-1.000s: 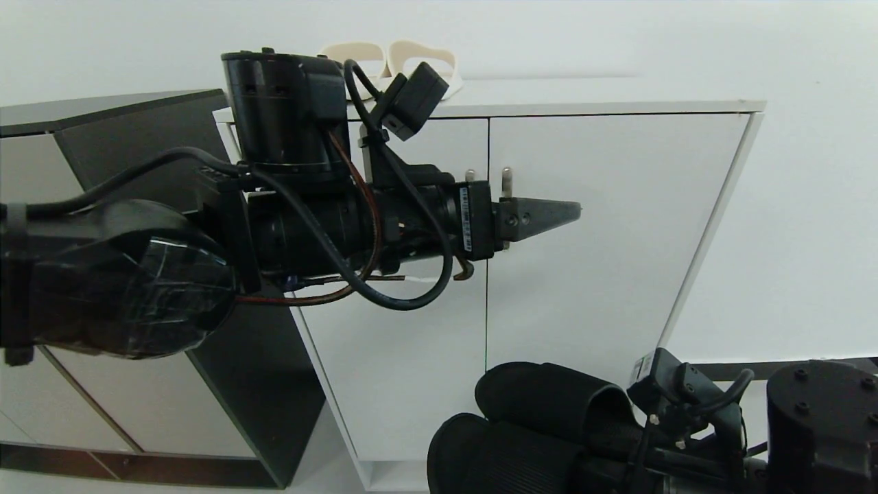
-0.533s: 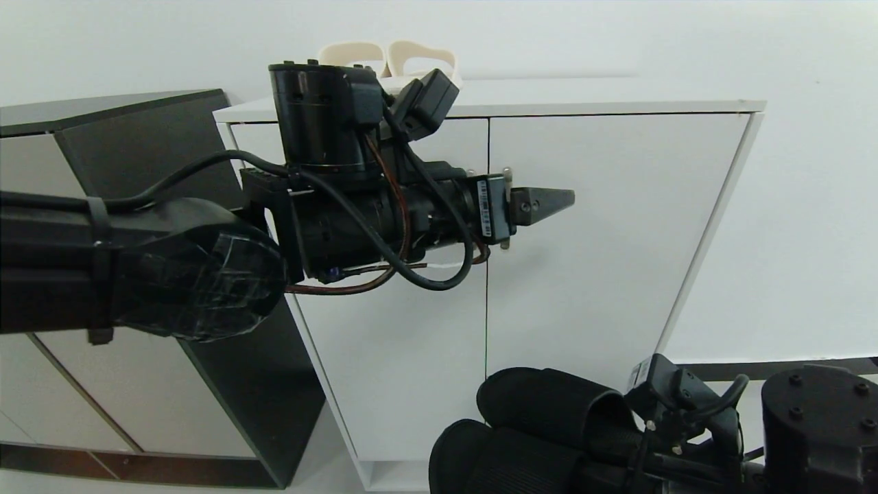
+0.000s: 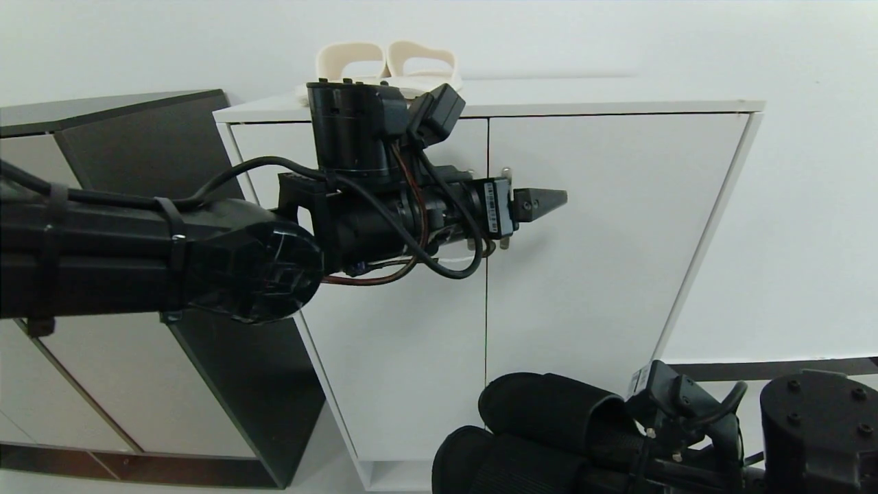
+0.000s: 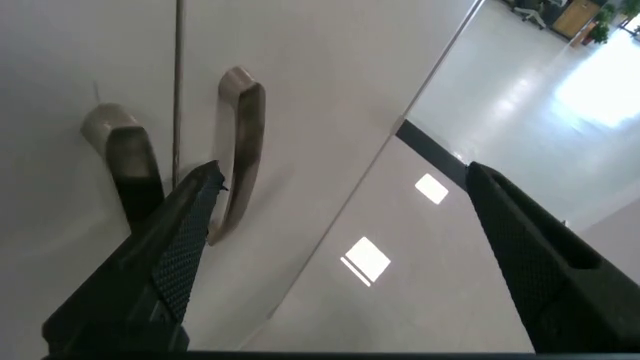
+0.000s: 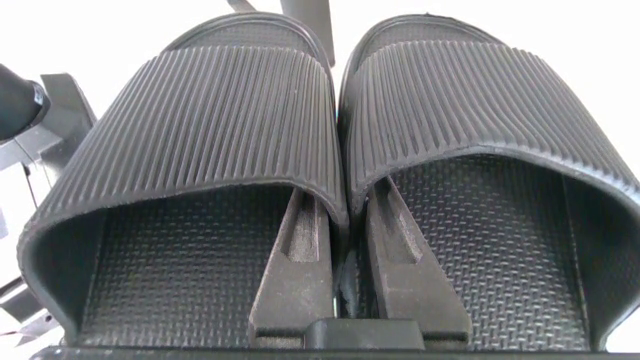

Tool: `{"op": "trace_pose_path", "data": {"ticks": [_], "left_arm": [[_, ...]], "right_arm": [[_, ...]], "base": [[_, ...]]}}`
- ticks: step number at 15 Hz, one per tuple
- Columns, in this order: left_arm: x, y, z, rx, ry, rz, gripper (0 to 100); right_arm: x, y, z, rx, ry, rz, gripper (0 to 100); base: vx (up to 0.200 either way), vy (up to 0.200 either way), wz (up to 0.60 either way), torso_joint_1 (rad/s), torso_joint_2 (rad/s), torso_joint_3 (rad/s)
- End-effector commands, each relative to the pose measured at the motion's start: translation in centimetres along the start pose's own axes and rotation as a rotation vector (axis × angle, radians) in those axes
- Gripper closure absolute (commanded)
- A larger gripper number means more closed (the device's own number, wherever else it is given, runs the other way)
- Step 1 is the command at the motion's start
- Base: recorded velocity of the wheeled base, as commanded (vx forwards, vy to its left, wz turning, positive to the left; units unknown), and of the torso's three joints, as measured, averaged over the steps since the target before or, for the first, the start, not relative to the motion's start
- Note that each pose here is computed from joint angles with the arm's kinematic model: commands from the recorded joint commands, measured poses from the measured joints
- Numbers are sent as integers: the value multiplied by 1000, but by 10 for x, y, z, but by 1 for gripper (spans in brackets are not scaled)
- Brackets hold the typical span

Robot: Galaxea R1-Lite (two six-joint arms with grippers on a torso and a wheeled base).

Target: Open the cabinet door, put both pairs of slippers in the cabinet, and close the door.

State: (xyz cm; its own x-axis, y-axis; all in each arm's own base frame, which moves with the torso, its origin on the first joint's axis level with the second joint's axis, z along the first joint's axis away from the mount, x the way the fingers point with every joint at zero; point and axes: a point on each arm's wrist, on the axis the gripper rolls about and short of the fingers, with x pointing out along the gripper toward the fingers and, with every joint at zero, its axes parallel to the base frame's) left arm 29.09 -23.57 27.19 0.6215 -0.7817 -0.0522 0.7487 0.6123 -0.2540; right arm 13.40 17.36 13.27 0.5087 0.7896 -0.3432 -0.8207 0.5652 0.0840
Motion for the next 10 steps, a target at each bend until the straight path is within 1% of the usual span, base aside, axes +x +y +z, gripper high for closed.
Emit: {"op": "trace_pose_path", "data": {"ticks": [1, 3, 7, 8, 10], "left_arm": [[5, 7, -4, -4, 10, 15, 0], [9, 9, -9, -7, 21, 14, 0], [20, 13, -12, -8, 19, 9, 0], [20, 13, -13, -12, 25, -8, 100], [18, 11, -11, -36, 22, -18, 100]], "right_arm": [[0, 0, -1, 0, 4, 1, 100], [0, 0, -1, 0, 4, -1, 100], [1, 0, -3, 1, 15, -3, 100], [1, 0, -3, 1, 15, -1, 100], [2, 0, -4, 1, 18, -3, 100]], "base": [[0, 0, 0, 0, 0, 0], [0, 0, 0, 0, 0, 0], [0, 0, 0, 0, 0, 0], [0, 0, 0, 0, 0, 0], [0, 0, 0, 0, 0, 0]]}}
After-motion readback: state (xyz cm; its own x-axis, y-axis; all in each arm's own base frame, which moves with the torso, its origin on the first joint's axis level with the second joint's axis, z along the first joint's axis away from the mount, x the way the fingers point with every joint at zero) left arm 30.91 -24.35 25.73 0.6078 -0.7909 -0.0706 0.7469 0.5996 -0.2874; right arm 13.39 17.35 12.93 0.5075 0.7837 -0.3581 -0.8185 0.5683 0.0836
